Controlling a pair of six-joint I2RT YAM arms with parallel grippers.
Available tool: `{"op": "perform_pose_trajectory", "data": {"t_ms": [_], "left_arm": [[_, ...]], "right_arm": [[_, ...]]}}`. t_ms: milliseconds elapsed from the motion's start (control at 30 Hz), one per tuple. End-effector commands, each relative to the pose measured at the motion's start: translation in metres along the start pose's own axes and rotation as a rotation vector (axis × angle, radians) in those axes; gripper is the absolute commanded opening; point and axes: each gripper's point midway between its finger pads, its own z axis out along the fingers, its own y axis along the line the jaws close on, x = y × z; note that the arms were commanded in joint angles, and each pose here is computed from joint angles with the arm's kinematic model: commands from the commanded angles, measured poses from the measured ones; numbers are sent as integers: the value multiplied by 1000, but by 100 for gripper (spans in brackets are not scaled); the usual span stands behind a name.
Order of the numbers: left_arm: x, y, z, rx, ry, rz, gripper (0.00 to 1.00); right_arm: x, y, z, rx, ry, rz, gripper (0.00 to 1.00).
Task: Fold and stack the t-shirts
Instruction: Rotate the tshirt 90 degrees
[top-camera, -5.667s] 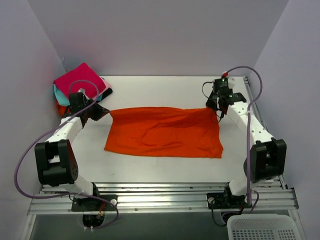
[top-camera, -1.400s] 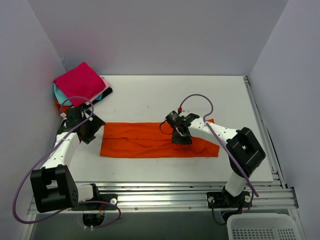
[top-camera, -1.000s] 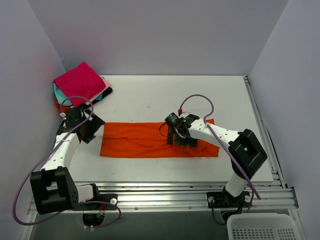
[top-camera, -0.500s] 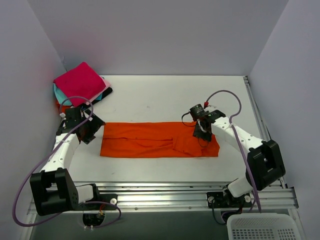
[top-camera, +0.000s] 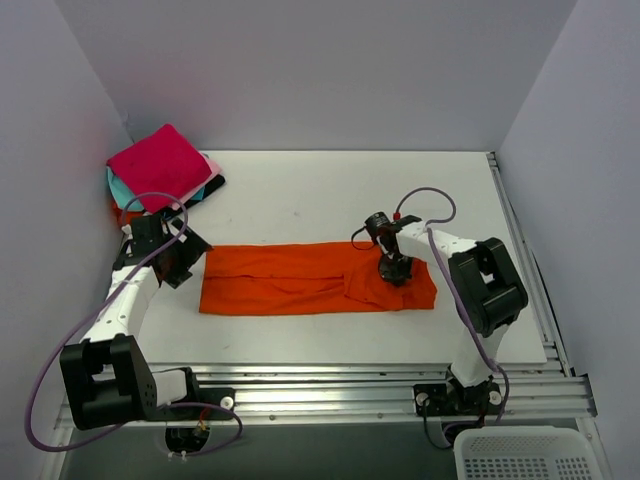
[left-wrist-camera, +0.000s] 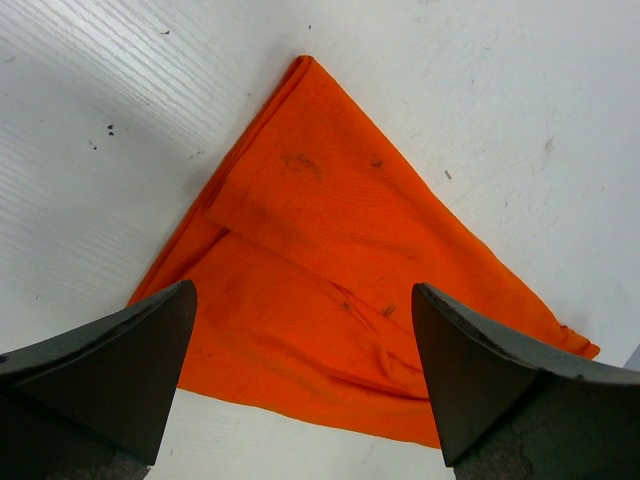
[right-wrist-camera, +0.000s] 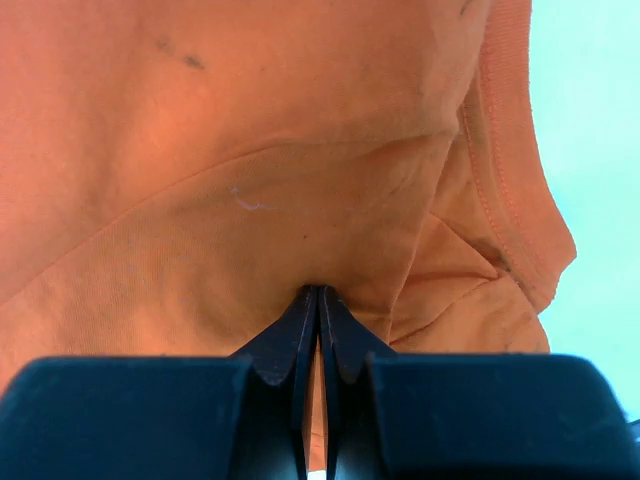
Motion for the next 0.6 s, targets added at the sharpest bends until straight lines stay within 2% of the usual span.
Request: {"op": "perform_pose_trajectory", "data": {"t_ms": [0,133,200,267,300,333,400,433,467,500,533,567], "left_arm": [[-10,-12,-1,43,-16,19,98],[-7,-12,5,44,6,17,98],[-5,-13,8,47,21,17,98],[-4,-13,10,48,30,18,98],[-4,-13,11,48,37,22,98],[-3,-13,12,47,41,24,97],[-3,-12,15,44,53,38,97],[-2,-11,17,41,59,43,98],[-1,-10,19,34,69,44,98],[-1,-10,20,38,76,51,98],[-1,-11,21,37,83,55,97],[0,-10,21,34,92,56,98]], "right_arm": [[-11,10,13,21,7,-4,0],[-30,31,42,49,35,-27,0],[-64,56,43,9,-2,-12,0],[-75,69,71,35,38,-32,0],[-120,98,58,-41,-36,6,0],[-119,109,83,-28,6,-18,0],[-152,150,85,-173,-11,9,0],[-196,192,77,-323,-108,45,0],[-215,221,64,-470,-146,37,0],[-232,248,44,-617,-198,33,3],[-262,277,5,-800,-317,43,12],[-276,285,-17,-855,-369,79,35]]}}
